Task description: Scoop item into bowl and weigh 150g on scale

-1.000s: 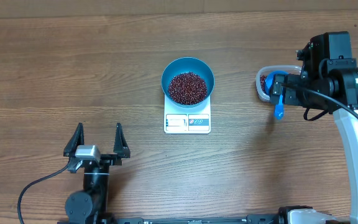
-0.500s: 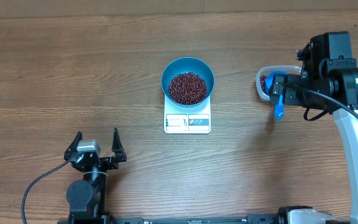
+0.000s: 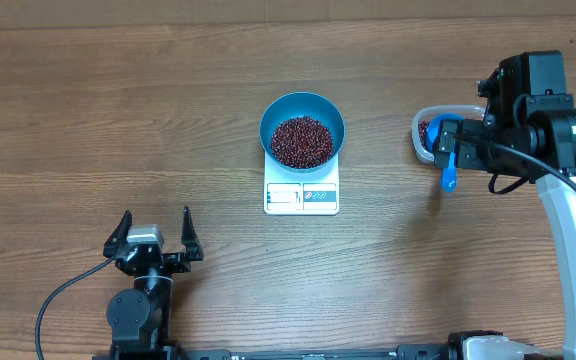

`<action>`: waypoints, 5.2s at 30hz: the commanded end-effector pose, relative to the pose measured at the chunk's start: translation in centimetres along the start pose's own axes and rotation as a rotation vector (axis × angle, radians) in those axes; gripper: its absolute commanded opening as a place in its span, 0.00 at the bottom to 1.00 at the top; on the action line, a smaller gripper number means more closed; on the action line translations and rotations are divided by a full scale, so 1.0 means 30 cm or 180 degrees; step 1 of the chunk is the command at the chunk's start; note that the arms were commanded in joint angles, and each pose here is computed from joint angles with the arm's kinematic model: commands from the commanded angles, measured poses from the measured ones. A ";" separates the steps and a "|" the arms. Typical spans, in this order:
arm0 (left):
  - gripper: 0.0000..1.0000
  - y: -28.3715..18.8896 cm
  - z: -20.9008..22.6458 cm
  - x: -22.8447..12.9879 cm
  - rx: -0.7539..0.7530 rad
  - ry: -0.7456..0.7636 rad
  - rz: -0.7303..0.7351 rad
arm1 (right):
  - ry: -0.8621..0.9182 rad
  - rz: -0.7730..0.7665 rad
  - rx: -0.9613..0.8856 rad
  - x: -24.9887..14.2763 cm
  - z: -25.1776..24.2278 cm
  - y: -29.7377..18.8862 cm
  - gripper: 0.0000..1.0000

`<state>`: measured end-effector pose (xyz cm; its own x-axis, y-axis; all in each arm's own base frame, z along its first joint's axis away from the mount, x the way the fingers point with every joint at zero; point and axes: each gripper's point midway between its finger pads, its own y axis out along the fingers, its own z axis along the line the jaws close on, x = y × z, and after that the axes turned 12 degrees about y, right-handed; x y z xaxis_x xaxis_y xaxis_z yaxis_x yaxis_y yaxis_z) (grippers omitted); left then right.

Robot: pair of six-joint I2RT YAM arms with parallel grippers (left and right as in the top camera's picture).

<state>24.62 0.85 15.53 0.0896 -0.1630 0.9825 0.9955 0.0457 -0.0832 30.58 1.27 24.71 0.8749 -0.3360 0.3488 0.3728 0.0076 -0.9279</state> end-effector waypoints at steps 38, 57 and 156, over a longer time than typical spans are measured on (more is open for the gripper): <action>0.99 -0.001 0.000 0.003 -0.0007 0.0081 -0.0026 | -0.0041 -0.0568 0.0623 0.149 0.129 -0.047 1.00; 1.00 -0.001 0.000 0.002 -0.0007 0.0081 -0.0025 | -0.0241 -0.1740 0.1470 0.129 0.195 0.109 1.00; 0.99 -0.001 0.000 0.002 -0.0007 0.0081 -0.0025 | -0.0971 -0.3490 0.1500 -0.303 -0.009 0.150 1.00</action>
<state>24.62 0.84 15.55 0.0889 -0.1660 0.9821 0.9956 0.0454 -0.0824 24.24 4.11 17.42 0.0503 -0.1494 0.9875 0.9757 0.2185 -0.0167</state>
